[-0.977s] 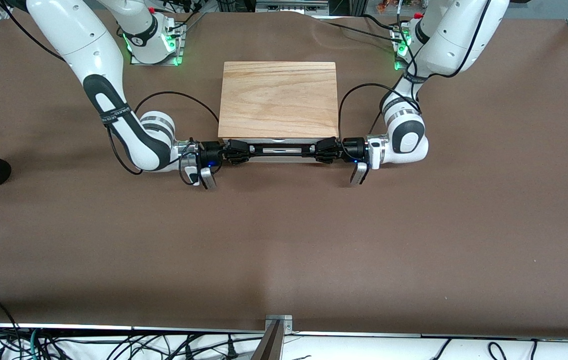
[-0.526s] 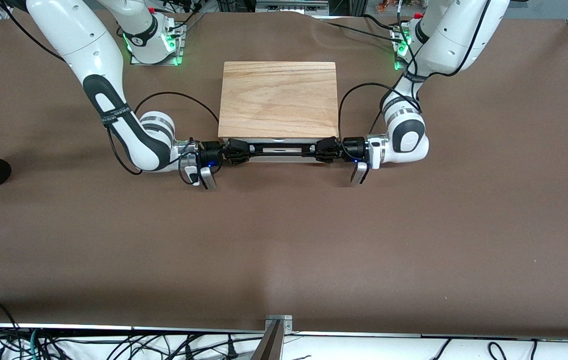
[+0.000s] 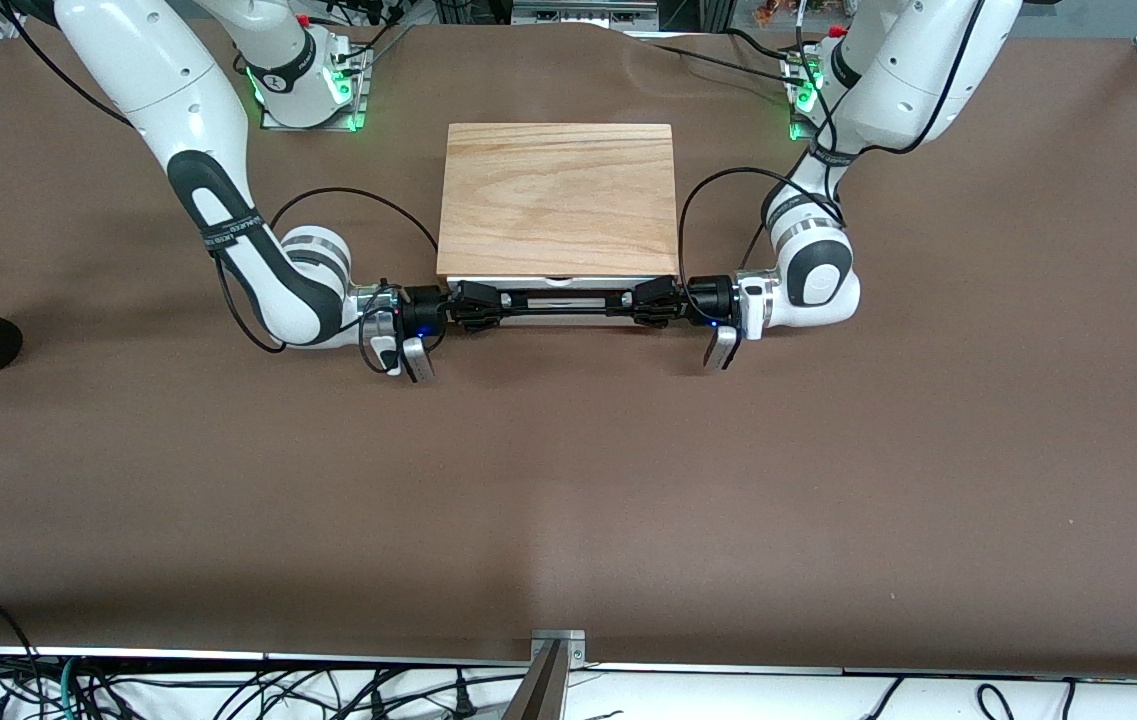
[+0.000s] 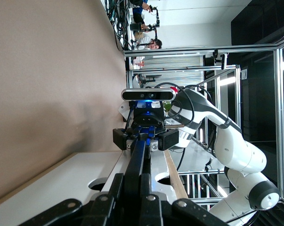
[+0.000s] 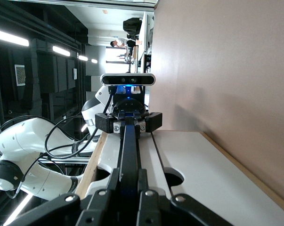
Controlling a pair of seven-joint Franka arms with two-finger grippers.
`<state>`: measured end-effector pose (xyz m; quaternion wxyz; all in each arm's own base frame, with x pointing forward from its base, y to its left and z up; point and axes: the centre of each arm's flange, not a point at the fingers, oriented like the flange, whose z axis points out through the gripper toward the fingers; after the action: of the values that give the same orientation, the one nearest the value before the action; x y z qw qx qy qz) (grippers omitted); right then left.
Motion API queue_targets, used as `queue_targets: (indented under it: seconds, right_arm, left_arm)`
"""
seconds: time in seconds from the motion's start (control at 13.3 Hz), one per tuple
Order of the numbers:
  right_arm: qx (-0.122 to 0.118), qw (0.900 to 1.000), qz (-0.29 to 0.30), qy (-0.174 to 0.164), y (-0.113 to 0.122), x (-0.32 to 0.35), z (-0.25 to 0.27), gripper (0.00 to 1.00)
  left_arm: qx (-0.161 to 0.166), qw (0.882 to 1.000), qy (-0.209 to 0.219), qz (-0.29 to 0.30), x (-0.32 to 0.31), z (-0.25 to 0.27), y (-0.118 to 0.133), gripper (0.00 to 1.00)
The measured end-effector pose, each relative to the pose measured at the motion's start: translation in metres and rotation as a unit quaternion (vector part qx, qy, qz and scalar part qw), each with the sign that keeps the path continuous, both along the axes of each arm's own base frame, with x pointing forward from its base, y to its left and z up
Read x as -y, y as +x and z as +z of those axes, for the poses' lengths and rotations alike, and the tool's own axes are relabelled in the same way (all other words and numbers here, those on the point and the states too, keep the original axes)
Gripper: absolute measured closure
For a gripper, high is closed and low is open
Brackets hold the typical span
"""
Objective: Pull top drawer with both arms simultaneously
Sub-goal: 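Pull the drawer outward with both grippers together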
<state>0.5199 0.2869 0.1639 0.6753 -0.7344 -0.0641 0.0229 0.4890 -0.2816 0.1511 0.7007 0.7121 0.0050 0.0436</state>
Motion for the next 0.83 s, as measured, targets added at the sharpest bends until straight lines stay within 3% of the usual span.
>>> queue_targets:
  seconds: [0.83]
  right_arm:
    - [0.005,1.000,-0.020,0.004,0.065,0.000,0.005,0.82]
  left_arm:
    - [-0.003,1.000,-0.007,0.020,-0.001,0.004,0.065,0.82]
